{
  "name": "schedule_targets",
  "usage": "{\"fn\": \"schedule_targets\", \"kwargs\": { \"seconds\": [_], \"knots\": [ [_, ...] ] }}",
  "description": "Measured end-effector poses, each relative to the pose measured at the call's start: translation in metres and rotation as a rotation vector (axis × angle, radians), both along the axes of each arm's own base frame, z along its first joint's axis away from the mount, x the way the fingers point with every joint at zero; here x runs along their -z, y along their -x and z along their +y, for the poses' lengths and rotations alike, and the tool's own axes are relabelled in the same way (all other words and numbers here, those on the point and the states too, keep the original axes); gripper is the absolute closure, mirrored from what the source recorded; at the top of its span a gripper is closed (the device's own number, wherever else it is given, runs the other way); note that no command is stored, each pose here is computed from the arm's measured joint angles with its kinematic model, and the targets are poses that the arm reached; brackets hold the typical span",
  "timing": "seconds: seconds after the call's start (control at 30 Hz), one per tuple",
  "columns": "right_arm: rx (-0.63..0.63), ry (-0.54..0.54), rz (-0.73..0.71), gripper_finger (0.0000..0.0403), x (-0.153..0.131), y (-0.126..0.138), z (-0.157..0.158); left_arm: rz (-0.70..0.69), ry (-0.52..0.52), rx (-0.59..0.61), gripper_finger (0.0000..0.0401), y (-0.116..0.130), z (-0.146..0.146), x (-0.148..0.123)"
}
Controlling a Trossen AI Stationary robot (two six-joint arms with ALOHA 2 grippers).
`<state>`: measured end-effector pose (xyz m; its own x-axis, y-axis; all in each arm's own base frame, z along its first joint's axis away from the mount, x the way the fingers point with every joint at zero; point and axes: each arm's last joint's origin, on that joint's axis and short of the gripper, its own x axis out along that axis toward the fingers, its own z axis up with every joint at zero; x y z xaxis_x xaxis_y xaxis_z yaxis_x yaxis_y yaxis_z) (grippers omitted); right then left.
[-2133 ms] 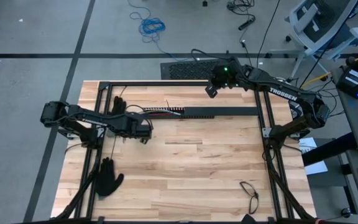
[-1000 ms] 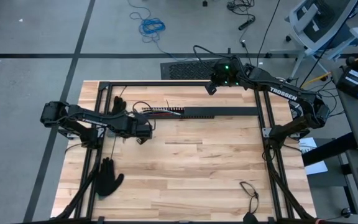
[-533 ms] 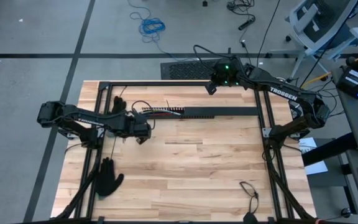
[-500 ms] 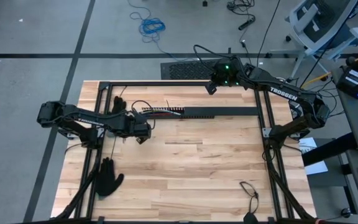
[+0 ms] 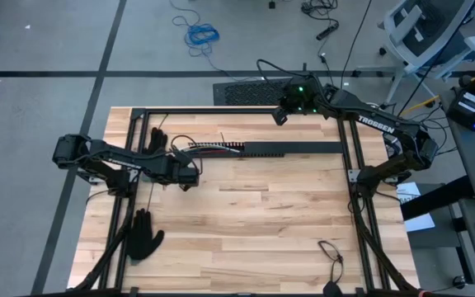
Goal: Ziptie cables
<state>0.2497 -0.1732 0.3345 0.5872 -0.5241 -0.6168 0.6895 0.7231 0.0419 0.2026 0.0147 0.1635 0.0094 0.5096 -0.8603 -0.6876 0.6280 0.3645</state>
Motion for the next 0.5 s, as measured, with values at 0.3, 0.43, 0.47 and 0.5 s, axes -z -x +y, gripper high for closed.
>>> {"fn": "schedule_targets", "kwargs": {
  "seconds": [0.3,0.43,0.47,0.5],
  "knots": [
    [0.001,0.0,-0.001,0.0385,-0.0001,0.0,-0.0001,-0.017,0.0,0.001,0.0328,-0.0022,0.0,-0.0013],
    [0.002,-0.001,-0.003,0.0385,-0.0001,-0.0001,0.0,-0.015,0.001,0.001,0.0369,-0.002,0.0,-0.0013],
    [0.003,-0.002,-0.004,0.0385,-0.0001,-0.0001,0.0,-0.011,0.0,0.003,0.038,-0.0018,0.0,-0.0013],
    [0.005,-0.004,-0.005,0.0385,-0.0001,-0.0001,0.0,-0.005,0.0,0.008,0.0388,-0.0015,0.0,-0.0013]
  ]
}}
